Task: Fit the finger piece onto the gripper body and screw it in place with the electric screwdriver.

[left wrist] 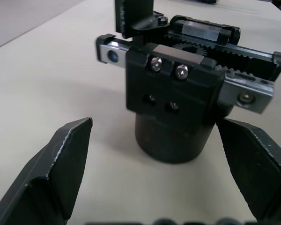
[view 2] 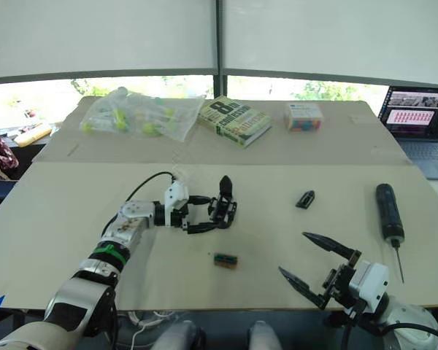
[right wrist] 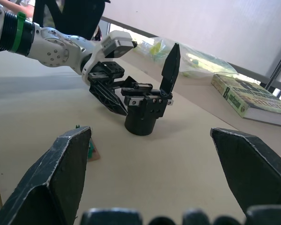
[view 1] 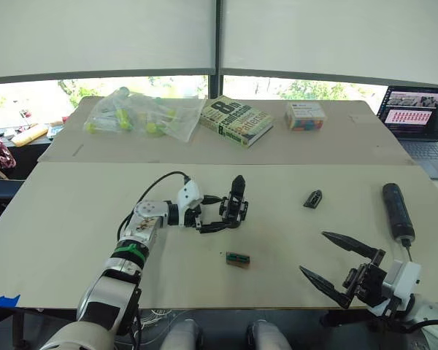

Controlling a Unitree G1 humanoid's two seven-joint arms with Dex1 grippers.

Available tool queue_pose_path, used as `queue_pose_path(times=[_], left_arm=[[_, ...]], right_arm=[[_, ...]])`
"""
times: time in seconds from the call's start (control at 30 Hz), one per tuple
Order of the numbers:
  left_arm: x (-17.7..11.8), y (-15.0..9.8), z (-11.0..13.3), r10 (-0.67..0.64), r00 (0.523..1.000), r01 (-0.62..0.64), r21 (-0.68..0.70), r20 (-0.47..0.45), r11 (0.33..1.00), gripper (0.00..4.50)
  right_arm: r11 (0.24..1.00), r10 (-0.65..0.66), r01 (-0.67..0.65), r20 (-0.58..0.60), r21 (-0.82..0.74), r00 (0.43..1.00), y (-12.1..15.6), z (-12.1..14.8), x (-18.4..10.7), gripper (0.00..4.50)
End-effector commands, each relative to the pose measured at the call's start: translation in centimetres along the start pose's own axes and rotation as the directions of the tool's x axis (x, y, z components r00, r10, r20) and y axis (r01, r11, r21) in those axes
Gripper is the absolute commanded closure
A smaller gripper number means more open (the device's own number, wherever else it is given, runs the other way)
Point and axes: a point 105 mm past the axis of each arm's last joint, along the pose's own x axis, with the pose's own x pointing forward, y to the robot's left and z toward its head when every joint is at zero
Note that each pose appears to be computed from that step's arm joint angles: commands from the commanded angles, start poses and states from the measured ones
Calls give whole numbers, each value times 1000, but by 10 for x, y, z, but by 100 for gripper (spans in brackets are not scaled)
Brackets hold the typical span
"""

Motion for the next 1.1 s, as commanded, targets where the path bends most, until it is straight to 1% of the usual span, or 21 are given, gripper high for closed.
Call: queue_pose_path(times=[0.03, 0.2, 0.27, 0.3, 0.37, 0.4, 0.67, 0.77, 0.97, 1.1], left_arm=[[4, -2, 5, -36, 999, 35, 32, 8, 999, 2], [13, -4, 2, -49, 999, 49, 43, 4, 998, 2], [17, -5, 4, -52, 998, 51, 34, 22, 998, 55], [19, -7, 5, -66, 997, 64, 34, 30, 997, 90], [22, -10, 4, -80, 996, 79, 35, 31, 996, 184], [23, -11, 3, -84, 996, 82, 37, 30, 996, 223], [25, -7, 8, 6, 998, -11, 85, 64, 996, 223], [26, -8, 11, 50, 995, -56, 77, 82, 995, 223], [33, -17, 10, 104, 993, -108, 75, 59, 991, 223], [35, -23, 8, 114, 992, -118, 65, 51, 991, 223]], right_arm=[[999, -11, 12, 30, -32, 1000, -1, 11, 1, 0], [999, -17, 18, 27, -33, 1000, 0, 12, 1, 0], [999, -17, 17, 26, -33, 1000, 0, 12, 1, 0], [999, -16, 17, 26, -33, 1000, 0, 12, 1, 0], [999, -14, 14, 24, -32, 1000, 1, 11, 0, 0], [999, -13, 14, 24, -32, 1000, 1, 11, 0, 0], [1000, -11, 11, 20, -25, 1000, 3, 10, 0, 0], [1000, -12, 12, 18, -21, 1000, 4, 9, 0, 0], [1000, -3, 3, 20, -17, 1000, 5, 8, 2, 0], [1000, 3, -3, 21, -18, 1000, 4, 8, 3, 0]])
